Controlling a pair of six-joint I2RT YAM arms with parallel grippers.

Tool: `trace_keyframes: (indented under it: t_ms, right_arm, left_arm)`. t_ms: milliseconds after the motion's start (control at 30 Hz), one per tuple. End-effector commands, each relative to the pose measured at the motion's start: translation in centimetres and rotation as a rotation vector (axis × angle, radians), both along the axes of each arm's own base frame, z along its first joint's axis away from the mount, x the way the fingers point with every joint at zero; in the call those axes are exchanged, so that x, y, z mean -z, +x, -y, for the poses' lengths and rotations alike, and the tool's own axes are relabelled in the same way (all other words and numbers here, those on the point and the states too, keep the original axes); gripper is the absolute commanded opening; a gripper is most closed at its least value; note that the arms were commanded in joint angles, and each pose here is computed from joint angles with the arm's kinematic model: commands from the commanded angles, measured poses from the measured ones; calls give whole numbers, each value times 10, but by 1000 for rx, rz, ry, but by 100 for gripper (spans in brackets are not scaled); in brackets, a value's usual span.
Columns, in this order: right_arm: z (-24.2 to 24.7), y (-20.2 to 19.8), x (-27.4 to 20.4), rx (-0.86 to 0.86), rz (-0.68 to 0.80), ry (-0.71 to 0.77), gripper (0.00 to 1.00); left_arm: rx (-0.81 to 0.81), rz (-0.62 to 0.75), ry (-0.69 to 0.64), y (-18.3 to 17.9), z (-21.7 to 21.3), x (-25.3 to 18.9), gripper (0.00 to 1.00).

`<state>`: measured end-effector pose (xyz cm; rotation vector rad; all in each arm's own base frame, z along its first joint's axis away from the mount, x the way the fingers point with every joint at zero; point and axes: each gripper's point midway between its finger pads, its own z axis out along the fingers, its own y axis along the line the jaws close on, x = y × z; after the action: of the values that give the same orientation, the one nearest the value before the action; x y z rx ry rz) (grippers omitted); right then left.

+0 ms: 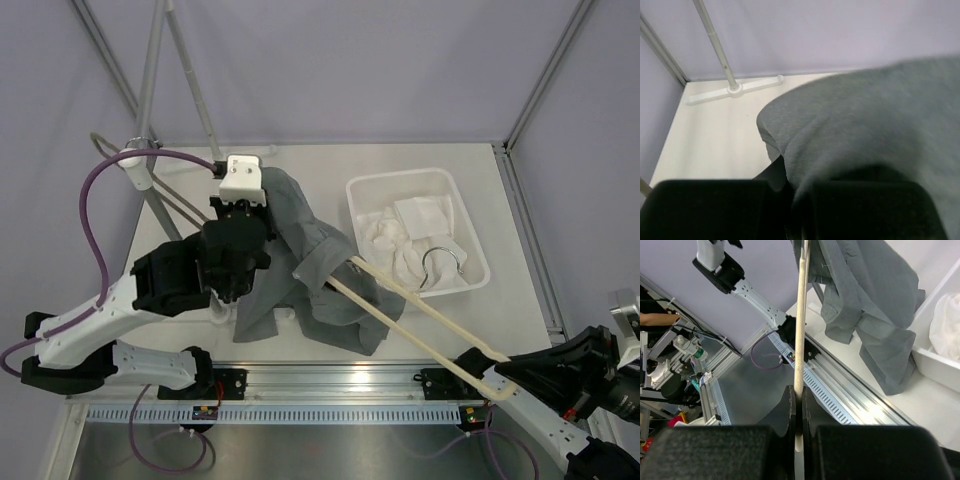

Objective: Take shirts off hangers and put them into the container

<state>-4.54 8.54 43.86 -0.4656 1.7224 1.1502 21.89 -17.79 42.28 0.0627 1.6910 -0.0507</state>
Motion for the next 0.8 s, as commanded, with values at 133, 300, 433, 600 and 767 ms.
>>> trace_keyframes:
  t_ms: [133, 300, 433, 600, 767]
  right_arm:
    - [10, -38, 51, -47, -212, -62, 0]
    - [13, -31, 43, -9, -178, -64, 0]
    - [14, -27, 49, 12, -185, -75, 0]
    - [21, -18, 51, 84, -166, -79, 0]
    - [41, 32, 33, 362, -48, -111, 0]
  left_arm:
    - [-229, 159, 20, 41, -19, -71, 0]
    - [-350, 169, 117, 80, -24, -97, 0]
    - [-432, 179, 144, 99, -32, -123, 0]
    - [-367, 171, 142, 108, -18, -128, 0]
    - [-18, 32, -23, 91, 23, -77, 0]
